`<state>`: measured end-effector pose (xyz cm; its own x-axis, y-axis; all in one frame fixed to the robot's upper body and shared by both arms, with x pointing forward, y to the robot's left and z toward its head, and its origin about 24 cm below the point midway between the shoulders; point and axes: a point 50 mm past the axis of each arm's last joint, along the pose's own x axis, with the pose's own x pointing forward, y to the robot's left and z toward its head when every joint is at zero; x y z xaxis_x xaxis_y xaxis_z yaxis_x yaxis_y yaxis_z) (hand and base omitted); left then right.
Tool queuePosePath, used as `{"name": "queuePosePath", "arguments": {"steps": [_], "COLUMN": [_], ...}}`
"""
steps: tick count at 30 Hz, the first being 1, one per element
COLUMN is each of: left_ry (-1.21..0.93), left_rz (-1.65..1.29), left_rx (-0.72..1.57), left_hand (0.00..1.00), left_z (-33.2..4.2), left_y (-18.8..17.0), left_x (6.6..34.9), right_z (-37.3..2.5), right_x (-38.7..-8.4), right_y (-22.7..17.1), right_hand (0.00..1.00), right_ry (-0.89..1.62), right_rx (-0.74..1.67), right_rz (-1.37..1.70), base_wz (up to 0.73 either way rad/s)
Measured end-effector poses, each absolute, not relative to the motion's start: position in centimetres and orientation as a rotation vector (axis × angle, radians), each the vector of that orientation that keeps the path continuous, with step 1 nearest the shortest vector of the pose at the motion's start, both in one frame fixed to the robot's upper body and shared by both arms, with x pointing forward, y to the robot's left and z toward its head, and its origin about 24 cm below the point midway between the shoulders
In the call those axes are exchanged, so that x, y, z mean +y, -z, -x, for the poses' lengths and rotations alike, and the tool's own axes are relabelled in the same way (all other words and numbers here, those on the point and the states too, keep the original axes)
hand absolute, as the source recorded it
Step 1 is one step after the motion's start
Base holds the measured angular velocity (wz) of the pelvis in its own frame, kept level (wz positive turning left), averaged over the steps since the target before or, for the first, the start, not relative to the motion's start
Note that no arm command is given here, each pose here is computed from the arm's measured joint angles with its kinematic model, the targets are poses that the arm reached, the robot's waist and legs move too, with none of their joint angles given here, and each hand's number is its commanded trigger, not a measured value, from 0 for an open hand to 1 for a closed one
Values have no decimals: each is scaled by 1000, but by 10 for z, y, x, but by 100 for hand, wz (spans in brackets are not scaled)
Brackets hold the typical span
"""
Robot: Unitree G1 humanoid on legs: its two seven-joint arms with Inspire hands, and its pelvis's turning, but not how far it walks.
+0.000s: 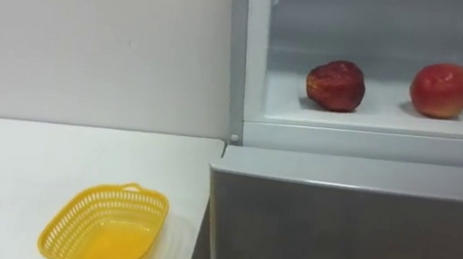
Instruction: Retrieve from the upper fridge
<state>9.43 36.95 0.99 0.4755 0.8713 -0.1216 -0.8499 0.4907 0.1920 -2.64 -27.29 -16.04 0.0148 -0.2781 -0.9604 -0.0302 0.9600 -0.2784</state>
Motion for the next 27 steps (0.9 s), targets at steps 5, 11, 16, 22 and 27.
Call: {"name": "queuePosePath", "arguments": {"steps": [5, 11, 16, 22, 27], "left_ry": [-1128, -924, -678, -452, -260], "left_rz": [-49, 41, 16, 8, -62], "left_rx": [624, 1077, 1273, 1308, 1277], "left_hand": [0, 0, 0, 0, 0], "left_z": [-41, 9, 20, 1, -27], "left_y": [65, 128, 147, 158, 162], "left_x": [356, 310, 284, 256, 238], "right_z": [26, 28, 27, 13, -24], "right_x": [-274, -272, -271, -269, -277], "right_y": [160, 161, 161, 162, 156], "right_hand": [0, 0, 0, 0, 0], "right_ry": [187, 148, 117, 147, 286], "right_rx": [1565, 1589, 1604, 1554, 1377], "right_rz": [238, 207, 231, 305, 382], "base_wz": [1, 3, 2, -4, -25]}}
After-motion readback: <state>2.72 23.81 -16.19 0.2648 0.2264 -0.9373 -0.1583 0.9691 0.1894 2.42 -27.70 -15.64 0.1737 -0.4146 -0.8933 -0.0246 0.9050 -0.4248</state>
